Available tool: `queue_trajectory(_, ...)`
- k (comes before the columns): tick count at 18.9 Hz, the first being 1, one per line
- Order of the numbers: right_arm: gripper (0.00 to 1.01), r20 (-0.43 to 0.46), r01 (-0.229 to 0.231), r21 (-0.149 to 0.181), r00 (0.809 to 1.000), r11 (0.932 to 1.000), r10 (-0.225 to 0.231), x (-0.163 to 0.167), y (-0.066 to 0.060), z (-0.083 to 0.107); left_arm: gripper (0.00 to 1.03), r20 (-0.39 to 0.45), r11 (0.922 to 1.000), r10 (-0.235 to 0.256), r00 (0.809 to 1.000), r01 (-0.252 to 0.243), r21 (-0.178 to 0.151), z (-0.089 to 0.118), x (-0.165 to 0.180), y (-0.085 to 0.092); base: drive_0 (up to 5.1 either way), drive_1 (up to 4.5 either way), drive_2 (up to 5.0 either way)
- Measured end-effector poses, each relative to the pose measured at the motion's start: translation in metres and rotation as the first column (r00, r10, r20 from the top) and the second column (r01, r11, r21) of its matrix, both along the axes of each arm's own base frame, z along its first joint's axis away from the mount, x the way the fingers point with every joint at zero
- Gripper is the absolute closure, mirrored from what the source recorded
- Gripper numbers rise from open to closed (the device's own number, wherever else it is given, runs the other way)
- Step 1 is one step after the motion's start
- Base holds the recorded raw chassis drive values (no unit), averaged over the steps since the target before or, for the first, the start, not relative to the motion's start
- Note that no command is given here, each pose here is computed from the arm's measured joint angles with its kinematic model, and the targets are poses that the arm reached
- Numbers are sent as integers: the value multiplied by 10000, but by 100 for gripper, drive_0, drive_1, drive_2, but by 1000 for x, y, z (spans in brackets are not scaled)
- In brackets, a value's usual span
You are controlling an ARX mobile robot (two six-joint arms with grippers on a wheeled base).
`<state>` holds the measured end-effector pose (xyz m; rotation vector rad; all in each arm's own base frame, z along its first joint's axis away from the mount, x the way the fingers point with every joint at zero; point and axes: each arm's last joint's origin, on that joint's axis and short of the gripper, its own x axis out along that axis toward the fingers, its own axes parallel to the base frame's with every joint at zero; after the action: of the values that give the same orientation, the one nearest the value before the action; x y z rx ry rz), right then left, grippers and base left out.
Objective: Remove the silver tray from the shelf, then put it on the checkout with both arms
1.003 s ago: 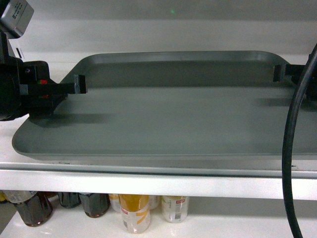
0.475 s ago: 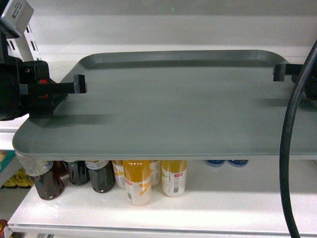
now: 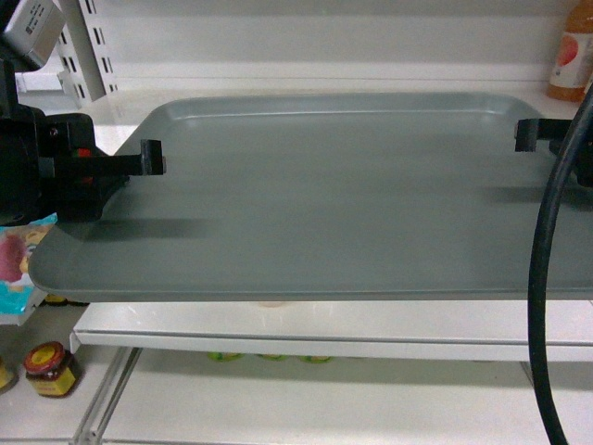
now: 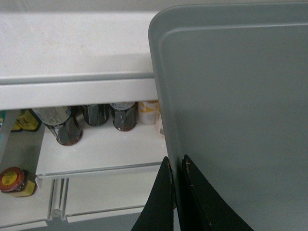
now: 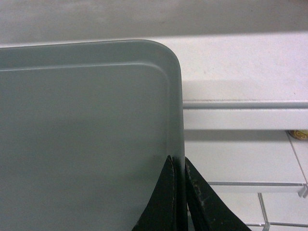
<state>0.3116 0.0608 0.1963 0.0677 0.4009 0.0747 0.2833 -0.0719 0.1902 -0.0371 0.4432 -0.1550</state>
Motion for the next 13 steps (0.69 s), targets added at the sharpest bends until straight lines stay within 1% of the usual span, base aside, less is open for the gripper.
queue_trajectory(13, 98, 30, 3, 3, 10000, 10000, -3, 0, 0, 0, 100, 18, 10000, 14, 10000, -14, -5, 1, 0, 1, 9, -397, 415)
